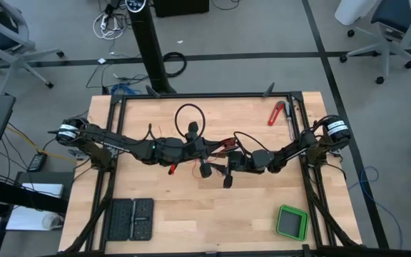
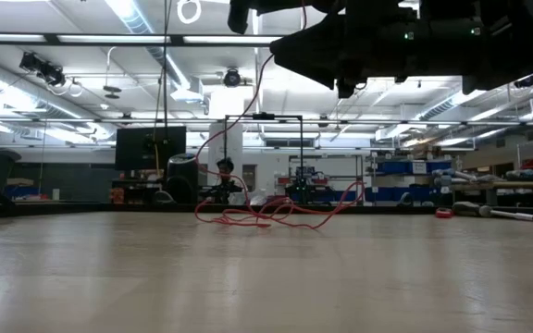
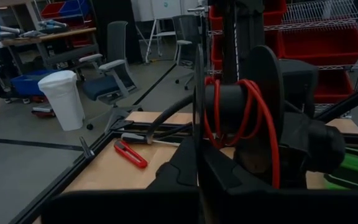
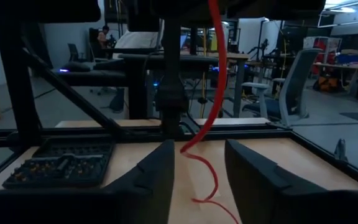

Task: Coil cords
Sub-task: Coil the red wire onto the black spool

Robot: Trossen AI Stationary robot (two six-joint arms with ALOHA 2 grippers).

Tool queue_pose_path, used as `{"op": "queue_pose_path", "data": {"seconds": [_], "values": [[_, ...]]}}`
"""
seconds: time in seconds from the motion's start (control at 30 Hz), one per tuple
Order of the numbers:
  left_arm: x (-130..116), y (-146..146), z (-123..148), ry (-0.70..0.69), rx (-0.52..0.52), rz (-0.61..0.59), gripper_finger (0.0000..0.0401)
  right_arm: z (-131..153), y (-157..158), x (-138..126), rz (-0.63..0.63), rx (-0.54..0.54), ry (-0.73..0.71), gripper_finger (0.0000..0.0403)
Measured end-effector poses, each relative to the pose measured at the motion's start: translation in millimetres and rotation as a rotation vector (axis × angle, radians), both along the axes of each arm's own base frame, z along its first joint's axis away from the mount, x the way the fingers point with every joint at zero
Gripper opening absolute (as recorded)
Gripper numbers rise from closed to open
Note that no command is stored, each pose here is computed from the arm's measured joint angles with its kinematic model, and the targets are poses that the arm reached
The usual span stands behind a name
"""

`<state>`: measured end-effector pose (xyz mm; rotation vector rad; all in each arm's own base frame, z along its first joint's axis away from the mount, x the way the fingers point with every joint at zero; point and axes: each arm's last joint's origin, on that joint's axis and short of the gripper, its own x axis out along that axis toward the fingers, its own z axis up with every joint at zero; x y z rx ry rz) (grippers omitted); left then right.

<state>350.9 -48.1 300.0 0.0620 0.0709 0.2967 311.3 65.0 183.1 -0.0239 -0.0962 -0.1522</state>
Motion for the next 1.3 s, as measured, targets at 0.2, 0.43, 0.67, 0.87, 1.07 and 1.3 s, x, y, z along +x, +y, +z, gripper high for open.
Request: {"op": "queue_pose_path", "data": {"seconds": [0.2, 0.43, 0.67, 0.87, 1.07, 1.3], "values": [[0.0, -0.1, -0.1, 0.001, 0.000, -0.003, 0.0001, -0.1, 0.0, 0.0, 0.001, 0.000, 0.001, 0.0057], [0.0, -0.1, -0.5, 0.006, 0.004, -0.003, 0.0001, -3.4, 1.1, 0.4, 0.035, -0.002, 0.034, 0.0011], [-1.1, -0.8, -0.7, 0.019, 0.007, -0.005, 0.0001, -12.3, -0.8, 0.3, -0.030, -0.011, 0.124, 0.0003], [-8.9, -0.4, 4.9, 0.051, 0.016, -0.008, 0.0001, -10.5, -7.3, -5.7, -0.182, -0.051, 0.233, 0.0002], [-32.0, 4.7, 15.8, 0.155, 0.010, 0.028, 0.0001, 12.0, -15.0, -23.8, -0.317, -0.133, 0.332, 0.0002], [-44.1, 11.7, 4.6, 0.336, 0.046, 0.106, 0.0001, 46.6, -18.3, -46.4, -0.336, -0.138, 0.302, 0.0002]]}}
